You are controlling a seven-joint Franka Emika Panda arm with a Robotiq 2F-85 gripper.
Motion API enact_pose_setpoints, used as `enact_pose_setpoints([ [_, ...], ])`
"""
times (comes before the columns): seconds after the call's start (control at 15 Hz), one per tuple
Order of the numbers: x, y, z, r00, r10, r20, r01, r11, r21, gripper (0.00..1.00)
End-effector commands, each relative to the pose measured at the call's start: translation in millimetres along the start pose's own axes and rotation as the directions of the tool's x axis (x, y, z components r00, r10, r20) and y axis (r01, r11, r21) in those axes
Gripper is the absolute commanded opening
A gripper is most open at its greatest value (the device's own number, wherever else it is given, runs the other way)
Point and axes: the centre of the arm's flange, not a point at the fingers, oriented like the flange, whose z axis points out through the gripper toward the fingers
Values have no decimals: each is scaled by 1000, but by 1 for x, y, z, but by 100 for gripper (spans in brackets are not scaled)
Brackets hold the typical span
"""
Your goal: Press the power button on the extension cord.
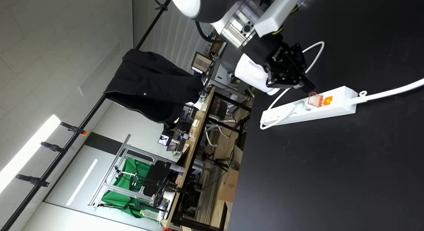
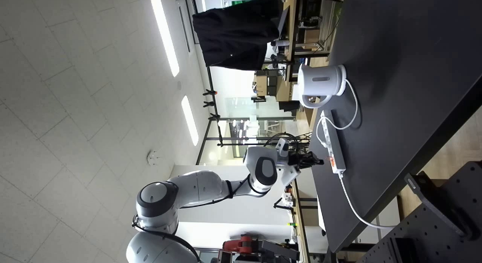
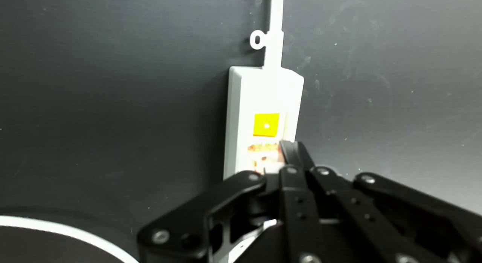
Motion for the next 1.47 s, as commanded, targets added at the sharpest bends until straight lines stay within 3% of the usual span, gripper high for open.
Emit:
enact_pose_setpoints([
  [0.0, 6, 13, 6, 1000, 20, 18, -20, 999, 37, 0],
  [0.67, -2, 14, 24, 998, 29, 56, -30, 999, 19, 0],
  [1.4, 1, 7, 36, 1000, 4, 13, -4, 1000, 5, 0],
])
